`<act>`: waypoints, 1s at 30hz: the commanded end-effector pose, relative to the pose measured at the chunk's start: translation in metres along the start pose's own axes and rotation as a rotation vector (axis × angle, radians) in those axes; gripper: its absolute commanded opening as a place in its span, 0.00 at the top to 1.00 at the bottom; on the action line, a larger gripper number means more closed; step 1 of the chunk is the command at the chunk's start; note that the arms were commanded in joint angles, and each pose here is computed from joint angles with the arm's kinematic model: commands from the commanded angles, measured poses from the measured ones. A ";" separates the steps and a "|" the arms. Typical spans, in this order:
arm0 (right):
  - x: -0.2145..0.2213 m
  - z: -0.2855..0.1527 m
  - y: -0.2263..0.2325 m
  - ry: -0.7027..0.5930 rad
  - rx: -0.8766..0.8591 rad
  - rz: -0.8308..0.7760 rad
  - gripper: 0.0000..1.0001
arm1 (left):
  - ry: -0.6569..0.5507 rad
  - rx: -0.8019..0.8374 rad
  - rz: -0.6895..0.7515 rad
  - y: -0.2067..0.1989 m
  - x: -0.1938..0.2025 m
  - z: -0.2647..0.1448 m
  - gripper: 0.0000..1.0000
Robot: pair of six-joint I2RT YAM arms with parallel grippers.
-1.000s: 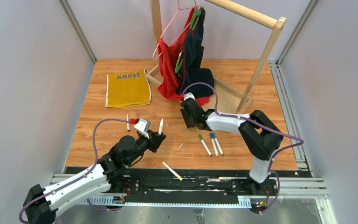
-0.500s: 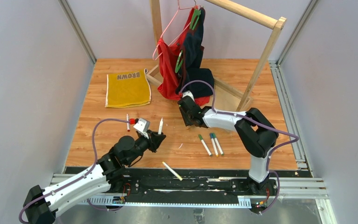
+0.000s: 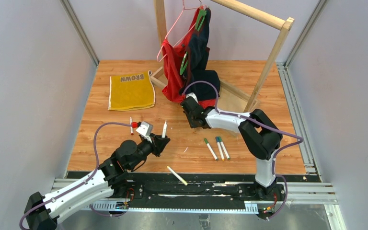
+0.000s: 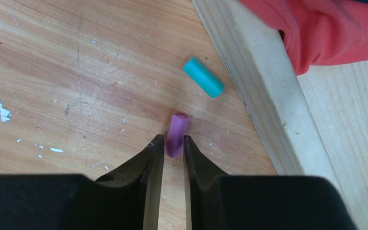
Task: Insert the pens into the pen caps
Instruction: Insert the pen cap onto the pen.
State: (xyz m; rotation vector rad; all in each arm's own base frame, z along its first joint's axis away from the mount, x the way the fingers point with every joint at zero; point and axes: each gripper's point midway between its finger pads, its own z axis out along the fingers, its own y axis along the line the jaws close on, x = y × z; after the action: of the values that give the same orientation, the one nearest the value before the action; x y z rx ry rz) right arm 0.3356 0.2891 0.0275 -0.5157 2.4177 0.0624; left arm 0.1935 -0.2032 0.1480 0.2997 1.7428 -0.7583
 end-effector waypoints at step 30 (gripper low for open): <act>0.088 -0.065 0.032 0.176 -0.111 -0.038 0.82 | -0.012 -0.005 -0.009 0.000 -0.004 -0.001 1.00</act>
State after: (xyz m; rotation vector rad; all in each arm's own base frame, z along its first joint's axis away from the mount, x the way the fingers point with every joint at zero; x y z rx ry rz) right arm 0.2310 0.2839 0.0241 -0.6515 2.5517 0.1716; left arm 0.1926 -0.2022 0.1449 0.3035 1.7553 -0.7521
